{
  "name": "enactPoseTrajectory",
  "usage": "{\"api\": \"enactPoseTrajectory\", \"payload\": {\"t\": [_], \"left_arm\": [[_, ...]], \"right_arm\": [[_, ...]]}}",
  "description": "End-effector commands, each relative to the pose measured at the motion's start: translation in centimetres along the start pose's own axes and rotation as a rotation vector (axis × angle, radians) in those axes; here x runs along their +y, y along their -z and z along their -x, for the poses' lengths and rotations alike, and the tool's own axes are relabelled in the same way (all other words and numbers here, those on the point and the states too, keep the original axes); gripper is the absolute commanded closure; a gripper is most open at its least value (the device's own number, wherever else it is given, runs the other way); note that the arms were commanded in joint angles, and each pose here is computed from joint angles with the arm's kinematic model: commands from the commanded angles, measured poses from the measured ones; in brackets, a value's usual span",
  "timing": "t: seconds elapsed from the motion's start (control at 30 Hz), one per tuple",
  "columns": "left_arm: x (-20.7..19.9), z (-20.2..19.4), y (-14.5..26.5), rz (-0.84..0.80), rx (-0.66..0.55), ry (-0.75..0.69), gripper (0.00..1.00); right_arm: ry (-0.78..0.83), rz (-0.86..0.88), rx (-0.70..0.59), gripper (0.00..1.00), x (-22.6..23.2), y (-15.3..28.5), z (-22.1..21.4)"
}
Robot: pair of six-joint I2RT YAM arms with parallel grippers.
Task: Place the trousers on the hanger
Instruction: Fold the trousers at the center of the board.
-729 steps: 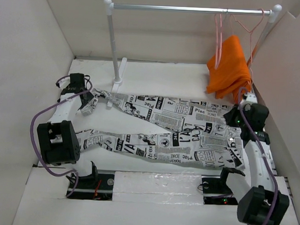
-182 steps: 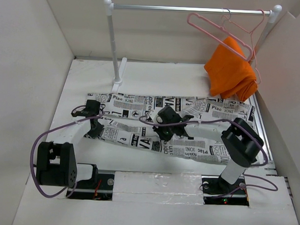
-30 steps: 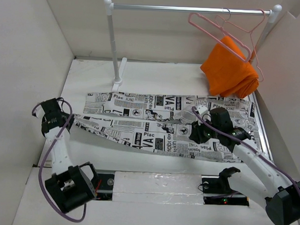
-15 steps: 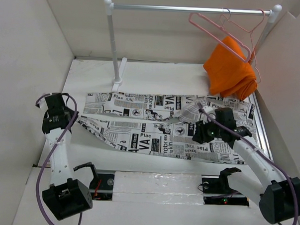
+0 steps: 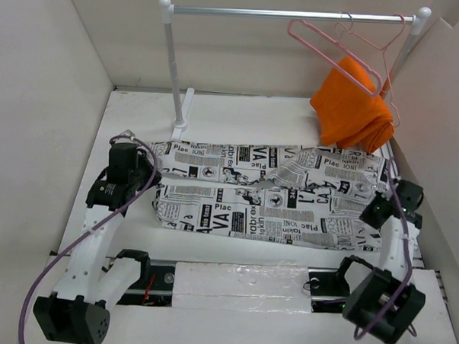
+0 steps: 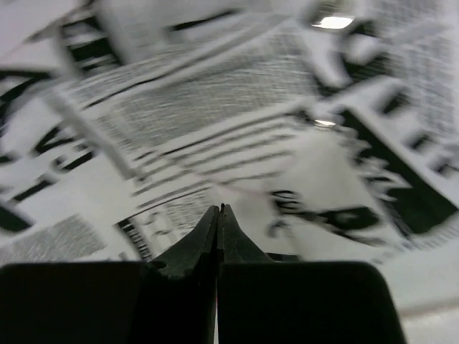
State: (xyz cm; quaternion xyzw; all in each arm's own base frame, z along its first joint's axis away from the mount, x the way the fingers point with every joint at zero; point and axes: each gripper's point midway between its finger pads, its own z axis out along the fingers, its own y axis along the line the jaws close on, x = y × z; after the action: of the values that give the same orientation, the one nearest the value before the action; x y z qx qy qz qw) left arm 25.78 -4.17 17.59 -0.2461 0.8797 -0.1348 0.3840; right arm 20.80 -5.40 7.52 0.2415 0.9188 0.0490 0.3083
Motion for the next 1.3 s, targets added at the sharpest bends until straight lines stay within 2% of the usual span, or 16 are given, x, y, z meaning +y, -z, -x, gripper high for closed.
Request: {"api": "enactPoseTrajectory", "payload": {"t": [0.0, 0.07, 0.13, 0.17, 0.2, 0.27, 0.3, 0.5, 0.8, 0.93, 1.0, 1.07, 1.1, 1.17, 1.2, 1.27], "left_arm": [[-3.5, 1.9, 2.4, -0.138, -0.084, -0.048, 1.00], [-3.6, 1.8, 2.7, -0.140, -0.092, -0.060, 1.00], [-4.1, 1.4, 3.4, -0.155, -0.104, -0.088, 1.00], [-4.0, 1.6, 3.6, -0.139, -0.122, -0.093, 1.00], [-3.9, 2.1, 4.1, -0.128, -0.155, -0.099, 1.00], [-4.3, 2.1, 4.8, -0.131, -0.157, -0.123, 1.00], [-4.5, 3.4, 5.6, -0.116, -0.206, -0.126, 1.00], [-5.1, 5.5, 8.4, -0.078, -0.316, -0.179, 1.00], [-6.0, 3.9, 7.7, -0.103, -0.286, -0.235, 1.00], [-5.9, 3.7, 7.3, -0.087, -0.283, -0.249, 1.00], [-5.5, 3.8, 7.1, -0.061, -0.289, -0.253, 1.00], [-5.0, 4.2, 7.2, -0.035, -0.307, -0.249, 1.00], [-4.9, 4.4, 7.2, -0.026, -0.314, -0.249, 1.00], [-4.7, 4.7, 7.3, -0.009, -0.325, -0.249, 1.00], [-4.8, 4.9, 7.5, -0.010, -0.330, -0.245, 1.00], [-4.5, 5.2, 7.6, 0.004, -0.345, -0.241, 1.00]], "right_arm": [[-0.191, -0.202, 0.014, 1.00, -6.1, 0.9, 1.0], [-0.254, -0.276, 0.054, 1.00, -8.1, 1.4, 0.7], [-0.315, -0.377, 0.084, 0.92, -10.3, 2.2, 0.5], [-0.336, -0.430, 0.086, 0.87, -11.1, 2.8, 0.5], [-0.353, -0.471, 0.098, 0.76, -11.8, 3.3, 0.1], [-0.431, -0.510, 0.120, 0.70, -12.3, 4.1, -0.8], [-0.442, -0.520, 0.127, 0.58, -12.3, 4.3, -1.0], [-0.558, -0.547, 0.160, 0.55, -12.0, 4.0, -2.2], [-0.671, -0.543, 0.108, 0.52, -11.8, 2.0, -3.1], [-0.691, -0.532, 0.145, 0.53, -11.2, 0.3, -4.0], [-0.681, -0.561, 0.142, 0.56, -11.2, 0.1, -3.9], [-0.681, -0.575, 0.133, 0.63, -11.3, 0.1, -3.5], [-0.678, -0.575, 0.129, 0.74, -11.4, 0.0, -3.2], [-0.654, -0.574, 0.131, 0.82, -11.4, 0.0, -2.7], [-0.646, -0.586, 0.135, 0.90, -11.6, 0.2, -2.6], [-0.614, -0.582, 0.121, 0.96, -11.8, 0.6, -1.6]]}}
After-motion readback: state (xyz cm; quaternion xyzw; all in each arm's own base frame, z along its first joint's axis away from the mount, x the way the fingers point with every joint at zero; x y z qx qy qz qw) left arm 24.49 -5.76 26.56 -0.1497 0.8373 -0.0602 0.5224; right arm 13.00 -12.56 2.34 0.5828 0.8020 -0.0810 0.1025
